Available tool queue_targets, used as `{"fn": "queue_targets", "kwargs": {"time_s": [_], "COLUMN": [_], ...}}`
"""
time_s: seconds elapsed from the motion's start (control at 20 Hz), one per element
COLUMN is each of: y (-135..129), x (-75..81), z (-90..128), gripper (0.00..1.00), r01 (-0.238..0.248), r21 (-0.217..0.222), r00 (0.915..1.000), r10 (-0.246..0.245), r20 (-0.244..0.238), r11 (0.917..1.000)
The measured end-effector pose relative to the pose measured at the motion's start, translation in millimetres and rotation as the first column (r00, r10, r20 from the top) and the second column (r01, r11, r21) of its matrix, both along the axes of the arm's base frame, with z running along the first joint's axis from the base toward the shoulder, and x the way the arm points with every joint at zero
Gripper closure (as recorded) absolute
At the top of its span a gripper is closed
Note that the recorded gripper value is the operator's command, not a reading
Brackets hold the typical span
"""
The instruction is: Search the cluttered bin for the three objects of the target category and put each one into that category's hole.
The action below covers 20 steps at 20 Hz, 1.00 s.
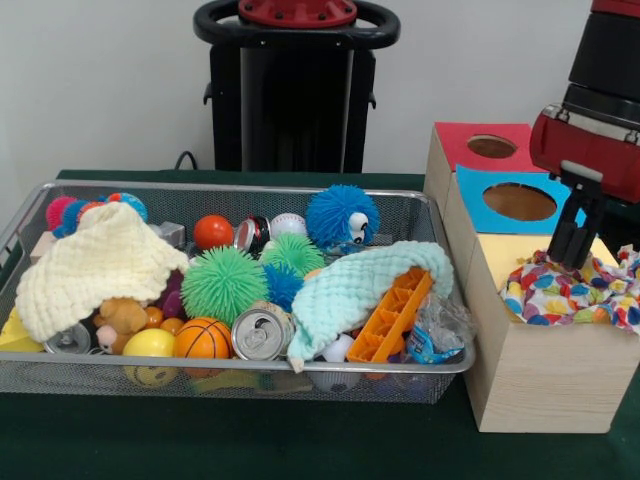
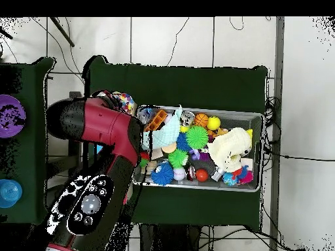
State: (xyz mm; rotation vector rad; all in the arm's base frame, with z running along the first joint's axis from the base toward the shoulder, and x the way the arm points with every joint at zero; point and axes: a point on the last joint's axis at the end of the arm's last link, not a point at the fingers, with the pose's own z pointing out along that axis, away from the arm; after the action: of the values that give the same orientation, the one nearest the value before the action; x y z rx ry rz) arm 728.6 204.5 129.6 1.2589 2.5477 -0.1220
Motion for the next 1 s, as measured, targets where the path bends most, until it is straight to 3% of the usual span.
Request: {"fn": "queue_targets", "kwargs": {"time_s": [1.0], "y": [-9.3], "x": [-6.1], "z": [-5.1], "gripper": [1.0], "r01": [0.019], "r21": [-0.012], "r00": [0.9979], "r10": [-0.018], "r20": [0.062], "r11": [0.9997]}}
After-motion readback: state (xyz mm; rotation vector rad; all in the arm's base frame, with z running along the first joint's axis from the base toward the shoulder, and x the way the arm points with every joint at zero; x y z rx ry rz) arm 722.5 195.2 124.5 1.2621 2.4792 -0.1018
